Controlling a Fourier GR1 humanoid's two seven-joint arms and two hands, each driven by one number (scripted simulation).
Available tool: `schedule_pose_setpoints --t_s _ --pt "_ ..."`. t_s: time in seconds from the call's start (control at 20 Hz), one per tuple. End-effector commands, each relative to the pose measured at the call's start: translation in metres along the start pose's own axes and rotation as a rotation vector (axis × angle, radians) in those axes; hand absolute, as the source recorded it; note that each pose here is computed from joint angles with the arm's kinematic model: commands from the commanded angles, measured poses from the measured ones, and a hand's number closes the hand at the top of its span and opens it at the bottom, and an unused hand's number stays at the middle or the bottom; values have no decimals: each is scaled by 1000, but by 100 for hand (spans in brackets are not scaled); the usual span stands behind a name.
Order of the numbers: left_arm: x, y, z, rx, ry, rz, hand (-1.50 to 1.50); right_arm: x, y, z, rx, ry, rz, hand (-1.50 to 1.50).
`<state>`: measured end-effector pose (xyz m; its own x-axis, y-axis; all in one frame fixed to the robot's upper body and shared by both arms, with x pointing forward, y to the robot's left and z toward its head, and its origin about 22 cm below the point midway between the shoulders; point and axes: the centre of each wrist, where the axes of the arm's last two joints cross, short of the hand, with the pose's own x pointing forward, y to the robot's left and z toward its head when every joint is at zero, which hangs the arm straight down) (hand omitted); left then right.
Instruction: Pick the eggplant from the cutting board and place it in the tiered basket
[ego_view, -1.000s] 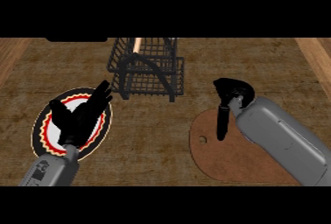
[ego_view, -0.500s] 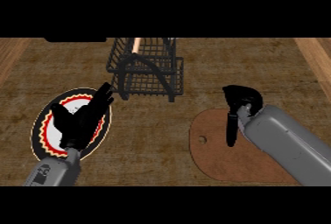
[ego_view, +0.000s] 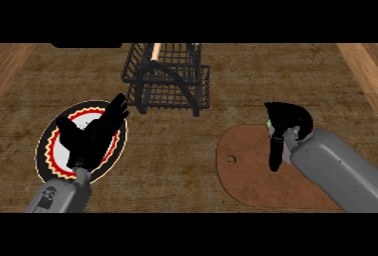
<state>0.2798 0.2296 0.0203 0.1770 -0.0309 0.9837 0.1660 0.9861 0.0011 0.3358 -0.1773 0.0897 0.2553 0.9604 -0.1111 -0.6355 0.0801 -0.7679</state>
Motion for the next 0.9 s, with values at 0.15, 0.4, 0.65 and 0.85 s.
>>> schedule_pose_setpoints --t_s 0.15,0.4,0.65,0.85 --pt "18 -5 -5 2 -2 -14 0 14 21 -3 12 118 9 -150" --pt "4 -7 -7 0 -9 0 0 -12 21 -26 9 131 -32 -150" --pt "1 -5 -8 -1 -7 -17 0 -36 27 -32 14 182 -41 -150" --pt "5 -11 7 -4 -11 -10 0 -13 29 -36 35 165 -43 -150"
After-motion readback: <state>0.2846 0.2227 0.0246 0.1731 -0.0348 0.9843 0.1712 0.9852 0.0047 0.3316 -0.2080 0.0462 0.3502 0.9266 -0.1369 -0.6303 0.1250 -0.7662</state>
